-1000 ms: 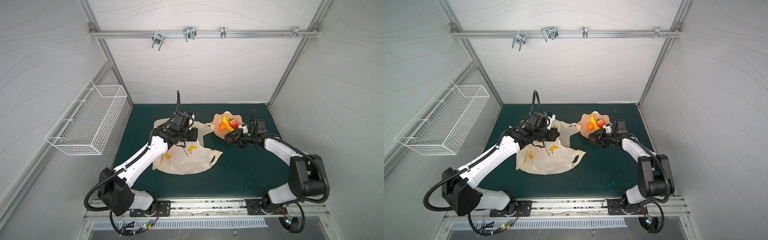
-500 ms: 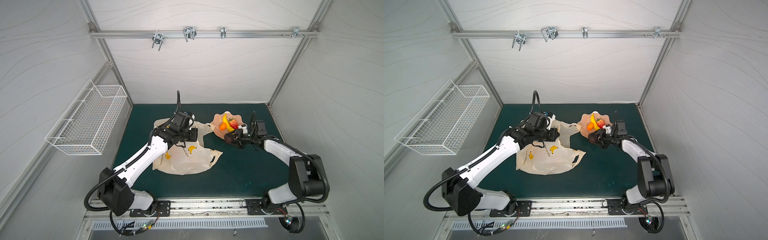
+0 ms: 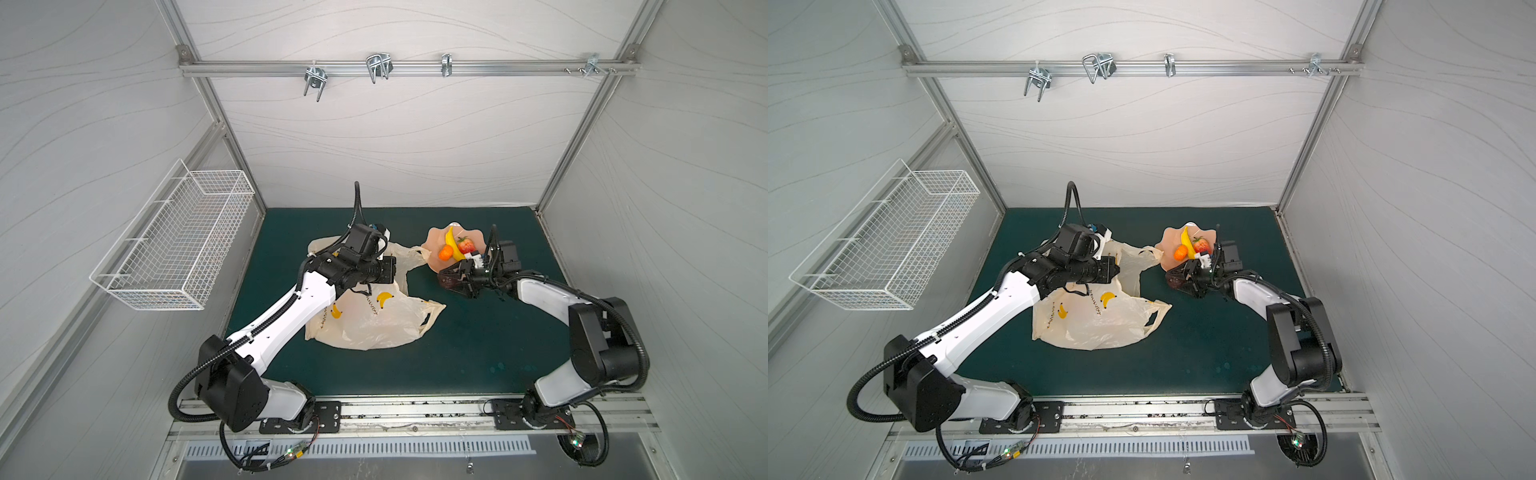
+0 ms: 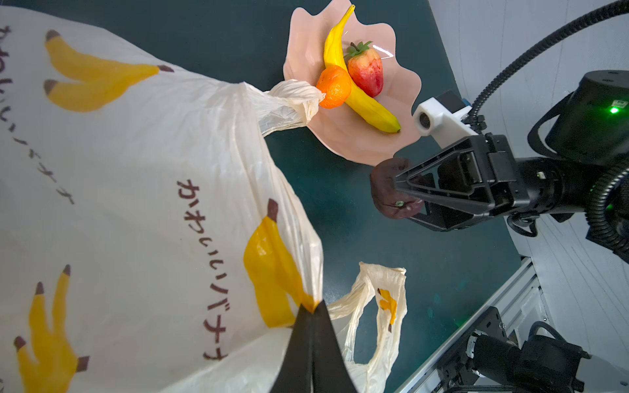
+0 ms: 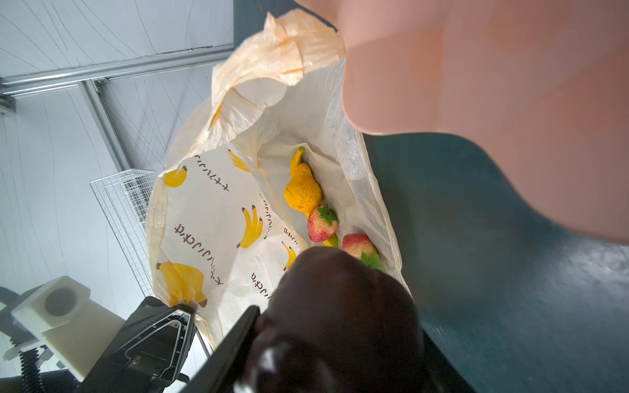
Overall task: Place the fruits into the plastic bag
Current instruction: 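Lift the plum with the right gripper out of the bowl, then carry the plum into the bag opening held by the left gripper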
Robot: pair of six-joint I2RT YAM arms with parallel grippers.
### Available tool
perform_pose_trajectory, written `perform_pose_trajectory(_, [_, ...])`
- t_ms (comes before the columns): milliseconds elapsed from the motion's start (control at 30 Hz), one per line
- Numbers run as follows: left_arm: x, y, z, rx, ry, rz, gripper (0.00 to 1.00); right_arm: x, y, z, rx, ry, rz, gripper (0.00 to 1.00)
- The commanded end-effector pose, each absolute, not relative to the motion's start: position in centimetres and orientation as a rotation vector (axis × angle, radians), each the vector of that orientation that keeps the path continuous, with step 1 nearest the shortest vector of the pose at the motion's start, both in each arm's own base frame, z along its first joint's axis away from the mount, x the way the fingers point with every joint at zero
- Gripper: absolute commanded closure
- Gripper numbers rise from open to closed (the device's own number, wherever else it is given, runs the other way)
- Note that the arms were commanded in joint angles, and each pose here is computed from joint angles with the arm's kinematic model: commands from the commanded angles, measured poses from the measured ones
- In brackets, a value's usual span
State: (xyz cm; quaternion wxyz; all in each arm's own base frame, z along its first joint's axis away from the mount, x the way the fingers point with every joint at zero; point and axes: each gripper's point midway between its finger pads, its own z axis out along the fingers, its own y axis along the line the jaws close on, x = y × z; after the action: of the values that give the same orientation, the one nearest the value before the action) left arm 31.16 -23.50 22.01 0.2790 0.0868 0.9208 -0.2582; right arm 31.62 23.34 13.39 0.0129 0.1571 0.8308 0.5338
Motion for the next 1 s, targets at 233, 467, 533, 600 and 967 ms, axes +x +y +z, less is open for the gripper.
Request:
perform_pose_trajectory(233, [32.0,-24.6,24.0,0.273,2.417,-0.724,1.00,32.5,27.5,13.5,0.466,2.590,1.740,0.62])
perform_pose_trajectory(467, [32.1,-24.7,24.0,0.271,2.416,-0.733,1.00,31.8,31.3,12.5,0.443,2.639,1.797,0.63])
perform_pose_trajectory(533, [32.1,-24.7,23.9,0.270,2.419,-0.735,1.00,31.6,32.4,12.3,0.432,2.653,1.819,0.63])
perform_pose_trajectory(600, [32.1,-24.8,23.9,0.269,2.420,-0.735,1.00,31.2,33.5,12.0,0.419,2.672,1.837,0.63])
perform_pose_trajectory(967, [32.1,-24.9,23.9,0.264,2.420,-0.748,1.00,29.4,39.3,11.8,0.289,2.748,1.893,0.64])
